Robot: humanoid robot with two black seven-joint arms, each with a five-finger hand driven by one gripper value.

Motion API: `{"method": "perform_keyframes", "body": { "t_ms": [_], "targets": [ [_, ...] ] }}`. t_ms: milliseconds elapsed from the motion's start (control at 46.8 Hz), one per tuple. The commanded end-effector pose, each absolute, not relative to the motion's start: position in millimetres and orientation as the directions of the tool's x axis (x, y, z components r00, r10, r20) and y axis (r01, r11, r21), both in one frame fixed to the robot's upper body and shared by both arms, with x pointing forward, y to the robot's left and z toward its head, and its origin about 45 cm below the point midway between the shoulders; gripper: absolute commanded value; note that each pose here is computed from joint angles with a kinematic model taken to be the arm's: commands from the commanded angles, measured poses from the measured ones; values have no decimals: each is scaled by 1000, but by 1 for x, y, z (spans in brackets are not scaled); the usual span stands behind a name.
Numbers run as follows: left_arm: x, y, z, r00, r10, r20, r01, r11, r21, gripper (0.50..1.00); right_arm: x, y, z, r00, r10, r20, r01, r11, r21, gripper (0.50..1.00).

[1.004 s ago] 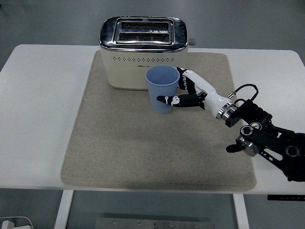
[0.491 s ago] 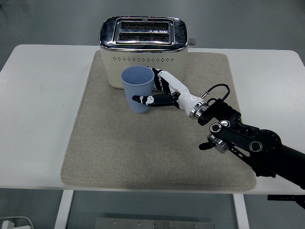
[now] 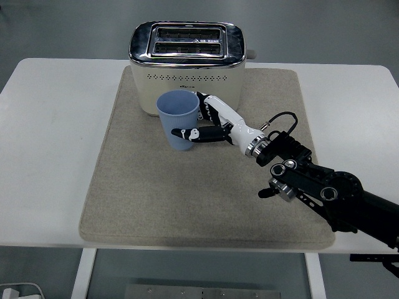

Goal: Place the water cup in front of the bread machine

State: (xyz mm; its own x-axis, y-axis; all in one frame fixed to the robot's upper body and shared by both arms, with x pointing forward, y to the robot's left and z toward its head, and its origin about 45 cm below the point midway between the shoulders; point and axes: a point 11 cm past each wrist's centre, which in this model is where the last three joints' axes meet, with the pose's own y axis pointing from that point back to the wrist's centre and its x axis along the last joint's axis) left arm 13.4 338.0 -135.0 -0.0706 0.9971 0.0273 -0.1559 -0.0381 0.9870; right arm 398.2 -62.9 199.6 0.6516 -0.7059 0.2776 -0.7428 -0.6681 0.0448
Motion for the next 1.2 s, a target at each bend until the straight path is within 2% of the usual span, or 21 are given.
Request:
{"method": "perform_keyframes", "body": {
  "t_ms": [0, 641, 1175],
  "targets": [
    [13, 338, -135, -71, 997, 27, -156, -38, 987, 1000, 396, -62, 197, 657, -699, 282, -738, -673, 50, 919],
    [13, 338, -135, -71, 997, 27, -156, -38, 987, 1000, 398, -67, 197, 652, -702, 287, -742, -668, 54, 921],
    [13, 338, -135, -71, 997, 27, -156, -38, 987, 1000, 400, -113, 231, 632, -703, 327, -747, -665, 12, 921]
  ]
}}
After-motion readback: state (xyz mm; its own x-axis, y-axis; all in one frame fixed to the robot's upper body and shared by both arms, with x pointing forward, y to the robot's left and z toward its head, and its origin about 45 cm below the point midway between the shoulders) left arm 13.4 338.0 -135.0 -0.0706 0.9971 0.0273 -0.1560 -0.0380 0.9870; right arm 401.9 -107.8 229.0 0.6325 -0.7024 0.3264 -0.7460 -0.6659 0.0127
